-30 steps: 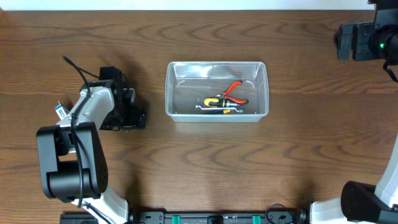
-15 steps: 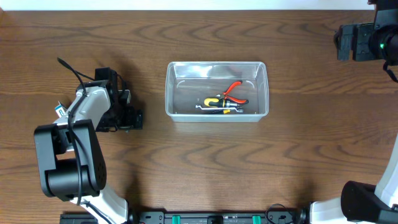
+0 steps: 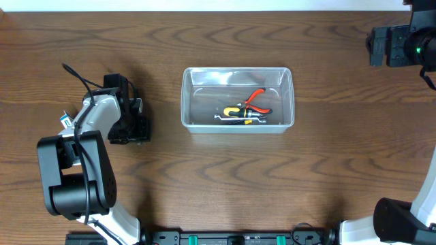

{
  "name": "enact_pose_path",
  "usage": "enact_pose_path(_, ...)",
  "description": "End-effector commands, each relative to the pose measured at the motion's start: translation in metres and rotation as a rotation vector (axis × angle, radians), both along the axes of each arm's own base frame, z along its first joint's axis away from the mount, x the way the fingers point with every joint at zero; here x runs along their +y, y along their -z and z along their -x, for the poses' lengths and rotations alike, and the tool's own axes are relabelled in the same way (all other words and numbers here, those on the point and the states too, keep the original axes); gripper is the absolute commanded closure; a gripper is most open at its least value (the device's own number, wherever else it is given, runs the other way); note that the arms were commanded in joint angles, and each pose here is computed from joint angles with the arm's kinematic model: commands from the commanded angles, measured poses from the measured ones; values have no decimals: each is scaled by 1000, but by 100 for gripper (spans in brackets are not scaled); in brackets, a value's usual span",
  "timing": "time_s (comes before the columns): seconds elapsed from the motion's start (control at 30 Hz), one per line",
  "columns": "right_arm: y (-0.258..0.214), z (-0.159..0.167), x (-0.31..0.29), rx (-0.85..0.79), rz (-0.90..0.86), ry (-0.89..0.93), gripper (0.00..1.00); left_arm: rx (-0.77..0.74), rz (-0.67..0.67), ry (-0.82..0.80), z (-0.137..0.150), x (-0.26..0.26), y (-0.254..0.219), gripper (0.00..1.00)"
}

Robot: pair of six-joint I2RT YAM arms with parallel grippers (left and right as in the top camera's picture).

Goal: Pack container
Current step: 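Move the left gripper to the black-orange screwdriver and grasp it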

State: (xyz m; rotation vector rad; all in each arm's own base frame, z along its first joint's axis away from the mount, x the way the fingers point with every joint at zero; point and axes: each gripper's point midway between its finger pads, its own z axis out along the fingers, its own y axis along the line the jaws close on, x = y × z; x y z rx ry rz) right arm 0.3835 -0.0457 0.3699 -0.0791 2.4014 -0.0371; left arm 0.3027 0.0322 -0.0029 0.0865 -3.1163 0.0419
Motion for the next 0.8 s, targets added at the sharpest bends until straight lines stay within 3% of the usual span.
enact_pose_path(0.0,2,0,-1,8,-4,11,1,28,36,-1,5,-6,8,37)
enact_pose_path(0.17,2,0,-1,8,-4,11,1,27,36,-1,4,-6,8,67)
enact_pose_path(0.77,2,0,-1,8,-4,11,1,27,36,-1,4,-6,8,89)
